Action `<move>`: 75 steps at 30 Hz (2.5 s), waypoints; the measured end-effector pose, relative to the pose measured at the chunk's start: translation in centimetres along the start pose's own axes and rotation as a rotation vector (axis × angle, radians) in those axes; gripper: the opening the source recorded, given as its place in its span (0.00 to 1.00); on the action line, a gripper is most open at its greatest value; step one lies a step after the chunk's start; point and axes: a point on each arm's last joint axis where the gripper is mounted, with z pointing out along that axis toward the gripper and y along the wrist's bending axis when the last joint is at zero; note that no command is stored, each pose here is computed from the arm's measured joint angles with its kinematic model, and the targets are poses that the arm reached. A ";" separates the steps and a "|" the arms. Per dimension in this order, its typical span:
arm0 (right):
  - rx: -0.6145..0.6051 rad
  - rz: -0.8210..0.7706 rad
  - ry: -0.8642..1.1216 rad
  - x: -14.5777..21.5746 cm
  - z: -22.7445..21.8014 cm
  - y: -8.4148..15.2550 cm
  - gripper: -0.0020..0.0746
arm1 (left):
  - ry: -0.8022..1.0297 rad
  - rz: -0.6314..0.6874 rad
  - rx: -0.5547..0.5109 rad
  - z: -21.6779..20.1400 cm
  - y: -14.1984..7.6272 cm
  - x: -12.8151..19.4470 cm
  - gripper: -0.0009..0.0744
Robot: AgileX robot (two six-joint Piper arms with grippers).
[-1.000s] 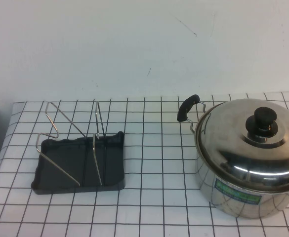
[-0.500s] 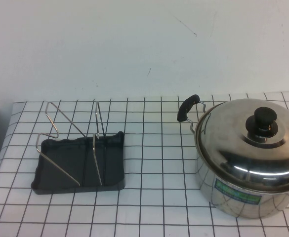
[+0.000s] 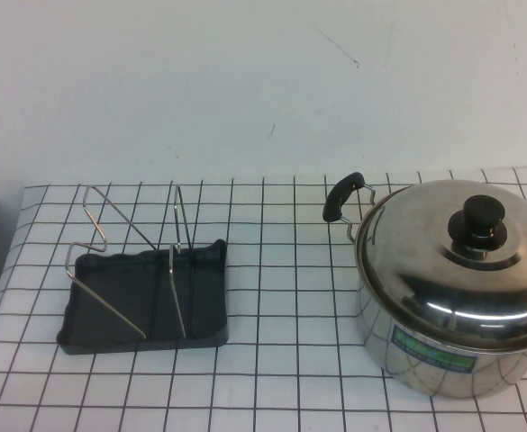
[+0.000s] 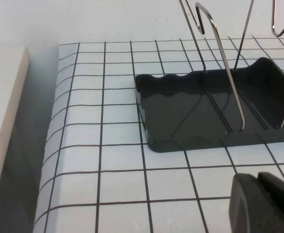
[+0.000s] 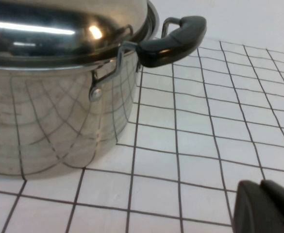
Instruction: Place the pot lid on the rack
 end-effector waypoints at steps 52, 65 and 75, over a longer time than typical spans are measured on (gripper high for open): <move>-0.134 -0.087 -0.102 -12.4 -4.9 -0.8 0.02 | -0.521 -0.087 0.038 -4.2 -0.8 -9.7 0.01; -0.589 -0.287 -0.204 -15.4 2.3 2.6 0.02 | -0.170 -0.085 0.066 -1.3 -1.7 -13.5 0.01; -0.565 -0.222 -0.123 -14.6 10.7 2.3 0.74 | -0.196 -0.056 0.027 1.3 -1.3 -14.5 0.01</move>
